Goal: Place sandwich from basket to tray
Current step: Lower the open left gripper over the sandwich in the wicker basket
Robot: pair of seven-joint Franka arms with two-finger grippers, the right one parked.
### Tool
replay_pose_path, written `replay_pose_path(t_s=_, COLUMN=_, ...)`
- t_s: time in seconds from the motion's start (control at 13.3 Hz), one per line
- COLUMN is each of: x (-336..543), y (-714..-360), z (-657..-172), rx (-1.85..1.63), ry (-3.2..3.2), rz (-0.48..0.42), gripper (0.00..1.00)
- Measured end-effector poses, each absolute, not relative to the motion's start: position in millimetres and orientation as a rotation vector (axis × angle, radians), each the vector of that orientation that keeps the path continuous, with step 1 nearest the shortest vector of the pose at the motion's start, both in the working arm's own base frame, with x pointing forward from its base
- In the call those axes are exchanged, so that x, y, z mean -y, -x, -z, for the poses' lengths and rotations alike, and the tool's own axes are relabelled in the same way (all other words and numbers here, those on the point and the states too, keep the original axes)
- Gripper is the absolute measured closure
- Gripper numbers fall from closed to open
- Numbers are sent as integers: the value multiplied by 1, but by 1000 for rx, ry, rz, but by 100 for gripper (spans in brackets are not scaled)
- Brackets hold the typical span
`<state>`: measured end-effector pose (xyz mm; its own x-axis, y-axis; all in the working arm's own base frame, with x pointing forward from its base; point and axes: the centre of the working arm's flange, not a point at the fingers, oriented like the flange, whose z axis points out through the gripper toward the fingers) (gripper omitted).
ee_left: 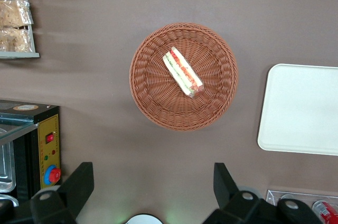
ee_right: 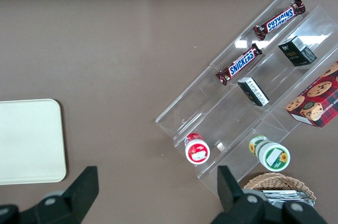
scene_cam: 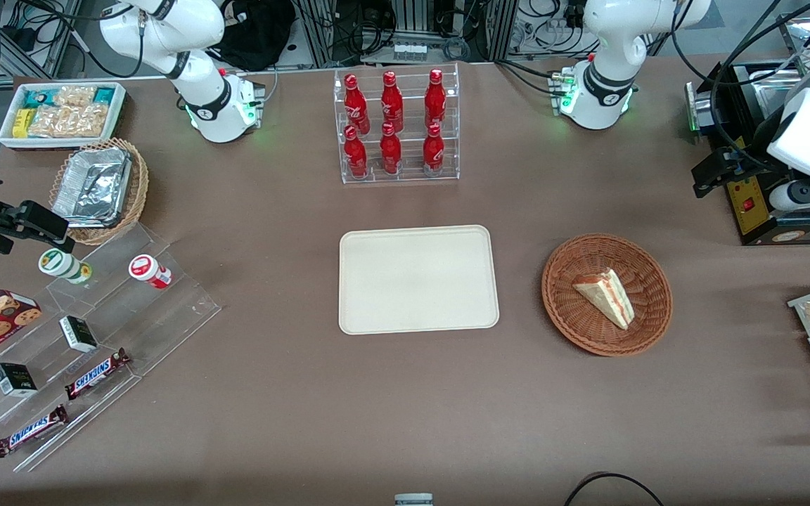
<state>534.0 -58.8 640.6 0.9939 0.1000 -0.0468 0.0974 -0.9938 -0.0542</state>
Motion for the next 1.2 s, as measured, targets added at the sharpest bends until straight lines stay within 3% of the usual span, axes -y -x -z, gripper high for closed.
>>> replay_pose_path(t_s=0.38, x=58, y=-536, z=-630, rx=151, ry=3078, rz=-118, gripper=0)
replay_pose_path(t_s=0.53, x=58, y=-546, z=-585, rx=155, ry=3071, rz=-198, gripper=0)
replay_pose_path(t_s=0.68, x=64, y=-567, z=-518, rx=196, ry=3075, rz=-214, gripper=0)
replay_pose_path(t_s=0.9, x=74, y=-580, z=-428, rx=420, ry=3085, rz=-100, gripper=0)
replay_pose_path(t_s=1.05, x=77, y=-576, z=-383, rx=698, ry=3068, rz=30, gripper=0)
replay_pose_path(t_s=1.2, x=78, y=-565, z=-341, rx=877, ry=3052, rz=99, gripper=0)
